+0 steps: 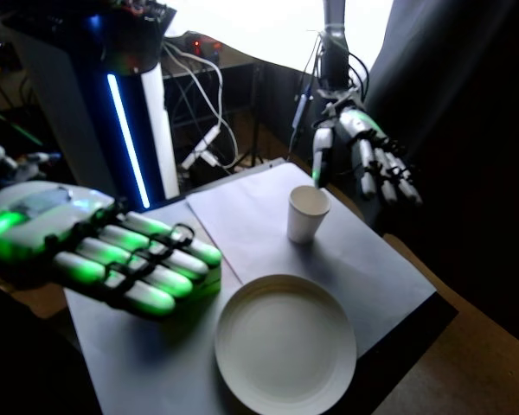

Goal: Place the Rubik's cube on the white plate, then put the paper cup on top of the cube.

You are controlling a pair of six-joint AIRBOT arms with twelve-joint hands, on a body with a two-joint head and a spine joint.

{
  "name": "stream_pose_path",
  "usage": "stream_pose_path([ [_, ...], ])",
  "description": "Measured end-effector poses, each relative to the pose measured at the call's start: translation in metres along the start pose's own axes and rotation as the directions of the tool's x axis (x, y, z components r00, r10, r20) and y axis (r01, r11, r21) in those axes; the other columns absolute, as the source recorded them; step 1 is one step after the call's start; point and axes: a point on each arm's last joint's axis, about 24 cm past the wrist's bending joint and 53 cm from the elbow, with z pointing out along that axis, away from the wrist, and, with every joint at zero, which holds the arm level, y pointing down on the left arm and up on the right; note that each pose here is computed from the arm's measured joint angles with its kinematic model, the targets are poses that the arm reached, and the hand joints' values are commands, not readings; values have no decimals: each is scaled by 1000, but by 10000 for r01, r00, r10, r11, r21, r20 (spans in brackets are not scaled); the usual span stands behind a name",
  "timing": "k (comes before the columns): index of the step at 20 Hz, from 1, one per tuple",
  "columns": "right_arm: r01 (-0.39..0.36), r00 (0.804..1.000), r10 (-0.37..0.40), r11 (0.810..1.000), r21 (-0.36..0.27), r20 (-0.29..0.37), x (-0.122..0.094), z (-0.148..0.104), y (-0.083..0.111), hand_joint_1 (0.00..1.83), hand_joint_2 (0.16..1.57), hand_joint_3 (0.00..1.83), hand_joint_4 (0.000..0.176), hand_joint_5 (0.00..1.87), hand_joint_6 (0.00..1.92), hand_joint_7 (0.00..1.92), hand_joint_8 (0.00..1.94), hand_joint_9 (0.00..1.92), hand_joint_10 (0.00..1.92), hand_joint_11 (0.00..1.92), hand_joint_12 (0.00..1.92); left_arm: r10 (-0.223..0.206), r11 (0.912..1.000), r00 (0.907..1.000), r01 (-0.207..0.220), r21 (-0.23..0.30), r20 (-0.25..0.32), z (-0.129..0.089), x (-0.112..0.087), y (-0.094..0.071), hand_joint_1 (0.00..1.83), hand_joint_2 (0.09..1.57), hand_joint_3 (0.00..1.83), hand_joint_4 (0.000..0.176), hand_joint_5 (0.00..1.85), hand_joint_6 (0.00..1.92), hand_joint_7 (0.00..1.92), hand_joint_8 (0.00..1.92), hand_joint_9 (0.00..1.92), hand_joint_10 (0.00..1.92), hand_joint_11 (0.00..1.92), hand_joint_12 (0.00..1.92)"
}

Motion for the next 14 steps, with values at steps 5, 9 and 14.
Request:
stream_pose_path([
  [5,8,10000,-9,10000,34,14,-1,0,-2,220,1269,0,55,0,0,0,0,0,0,11,5,9,10000,10000,-9,39,-16,1,1,-1,148,1259,0,136,0,0,0,0,0,0,0,0],
  [9,-11,10000,11,10000,57,19,-1,0,-2,321,1242,0,65,0,0,0,0,0,0,0,14,16,9999,10000,-16,100,5,2,0,-3,107,1257,0,110,0,0,0,0,0,0,0,0],
  [14,-1159,9918,1130,9921,-487,-590,6,-13,7,415,1091,0,77,0,0,0,0,50,9,1,386,-23,10000,9999,23,-23,141,2,-5,1,139,1262,1,115,0,0,0,0,0,0,0,0],
])
